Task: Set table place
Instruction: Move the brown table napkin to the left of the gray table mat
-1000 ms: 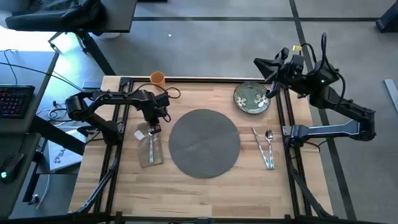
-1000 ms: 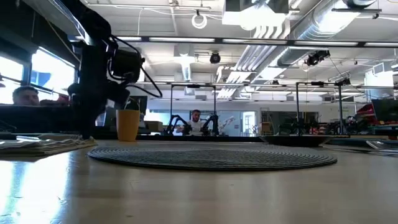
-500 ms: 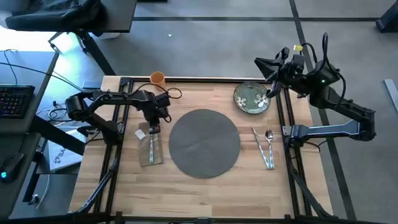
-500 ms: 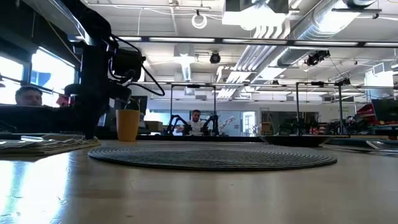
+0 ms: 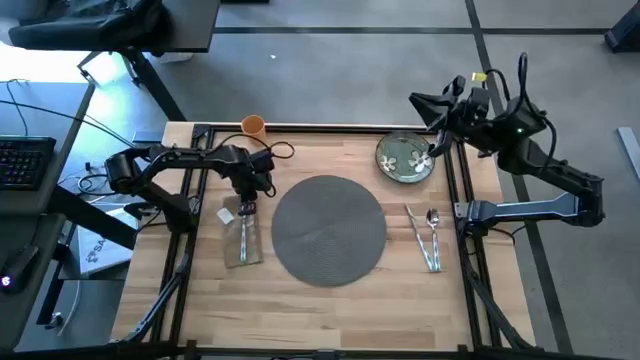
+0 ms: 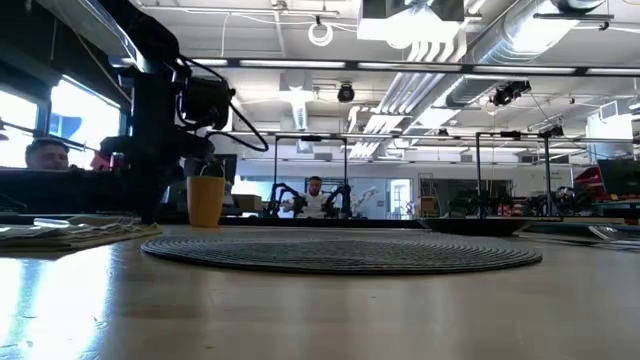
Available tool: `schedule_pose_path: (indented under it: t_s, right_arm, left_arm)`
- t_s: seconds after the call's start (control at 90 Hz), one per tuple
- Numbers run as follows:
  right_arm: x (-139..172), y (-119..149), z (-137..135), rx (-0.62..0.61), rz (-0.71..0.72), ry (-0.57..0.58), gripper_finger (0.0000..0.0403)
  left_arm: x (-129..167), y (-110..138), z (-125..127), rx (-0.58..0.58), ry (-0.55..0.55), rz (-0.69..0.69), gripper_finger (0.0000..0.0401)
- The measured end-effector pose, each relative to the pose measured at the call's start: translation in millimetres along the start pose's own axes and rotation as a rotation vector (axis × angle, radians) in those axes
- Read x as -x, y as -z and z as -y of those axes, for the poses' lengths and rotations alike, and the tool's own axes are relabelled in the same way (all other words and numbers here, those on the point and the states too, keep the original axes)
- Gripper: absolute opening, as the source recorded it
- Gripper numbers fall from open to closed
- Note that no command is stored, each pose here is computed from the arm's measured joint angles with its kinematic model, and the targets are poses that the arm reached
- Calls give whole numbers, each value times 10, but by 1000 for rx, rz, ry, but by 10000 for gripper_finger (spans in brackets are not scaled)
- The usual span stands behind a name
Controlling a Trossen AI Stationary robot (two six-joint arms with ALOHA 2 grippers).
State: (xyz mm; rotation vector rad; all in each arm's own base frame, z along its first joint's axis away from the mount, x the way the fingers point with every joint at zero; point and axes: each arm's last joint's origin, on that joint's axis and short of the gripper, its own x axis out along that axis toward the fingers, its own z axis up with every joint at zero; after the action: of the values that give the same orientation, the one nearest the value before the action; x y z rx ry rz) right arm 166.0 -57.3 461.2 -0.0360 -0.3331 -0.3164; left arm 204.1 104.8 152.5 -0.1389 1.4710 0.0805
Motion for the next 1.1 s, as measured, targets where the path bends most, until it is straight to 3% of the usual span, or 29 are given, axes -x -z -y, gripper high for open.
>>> schedule_pose_path:
  t_s: [0.278, 0.611, 0.778, 1.1]
  right_arm:
    - [0, -2, 0, 0, 2, 0, 0]
    - [2, -32, -1, 1, 33, 0, 0]
    - [1, -32, -1, 1, 34, -1, 0]
    - [1, -37, -1, 4, 38, 0, 0]
  left_arm:
    - [-12, -6, -32, 3, -25, 1, 0]
    - [-196, -65, -59, 31, 37, -83, 0]
    - [-130, -166, -91, -27, -1, 12, 0]
    - [-132, -163, -90, -118, 1, 10, 0]
